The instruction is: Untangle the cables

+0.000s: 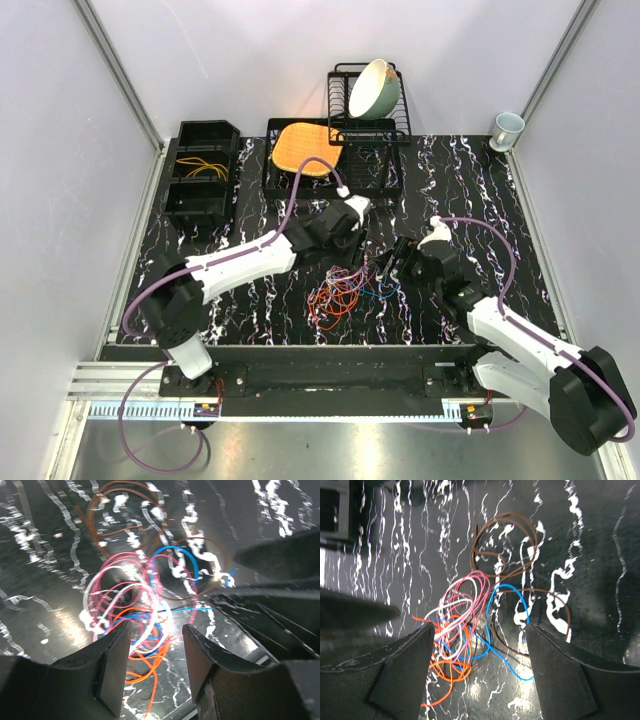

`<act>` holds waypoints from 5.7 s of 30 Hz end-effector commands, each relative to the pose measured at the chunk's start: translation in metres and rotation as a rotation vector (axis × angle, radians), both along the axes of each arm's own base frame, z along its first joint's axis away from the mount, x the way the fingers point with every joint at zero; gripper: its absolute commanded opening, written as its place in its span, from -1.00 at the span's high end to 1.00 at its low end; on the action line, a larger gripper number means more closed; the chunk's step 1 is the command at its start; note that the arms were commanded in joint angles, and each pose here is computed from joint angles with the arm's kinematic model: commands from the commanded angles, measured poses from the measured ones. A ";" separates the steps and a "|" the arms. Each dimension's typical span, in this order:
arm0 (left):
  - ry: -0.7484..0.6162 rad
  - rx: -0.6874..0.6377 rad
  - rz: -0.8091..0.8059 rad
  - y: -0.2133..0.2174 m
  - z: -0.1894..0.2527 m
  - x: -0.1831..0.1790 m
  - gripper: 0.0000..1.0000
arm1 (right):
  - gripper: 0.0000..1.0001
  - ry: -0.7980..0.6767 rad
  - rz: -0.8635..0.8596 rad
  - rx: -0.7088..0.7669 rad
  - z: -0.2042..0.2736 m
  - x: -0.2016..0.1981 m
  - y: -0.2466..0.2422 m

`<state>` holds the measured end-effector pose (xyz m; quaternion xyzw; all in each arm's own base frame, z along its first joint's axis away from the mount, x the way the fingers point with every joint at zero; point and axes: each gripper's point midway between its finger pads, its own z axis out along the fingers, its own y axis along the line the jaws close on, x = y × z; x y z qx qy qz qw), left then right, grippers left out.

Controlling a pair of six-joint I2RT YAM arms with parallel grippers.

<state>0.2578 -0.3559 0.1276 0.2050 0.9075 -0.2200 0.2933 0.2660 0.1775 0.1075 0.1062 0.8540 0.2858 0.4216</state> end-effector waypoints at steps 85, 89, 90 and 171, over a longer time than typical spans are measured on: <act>0.010 0.113 0.482 0.145 0.031 0.029 -0.85 | -0.74 -0.023 -0.176 0.062 0.004 0.004 -0.030; 0.061 0.075 0.511 0.117 0.020 0.027 -0.85 | -0.74 -0.020 -0.174 0.060 0.003 0.004 -0.030; 0.070 0.070 0.501 0.107 0.014 0.025 -0.85 | -0.74 -0.023 -0.171 0.061 0.004 0.004 -0.029; -0.584 -0.861 -0.065 0.089 0.491 -0.029 1.00 | -0.71 -0.324 0.695 0.345 0.180 -0.026 0.116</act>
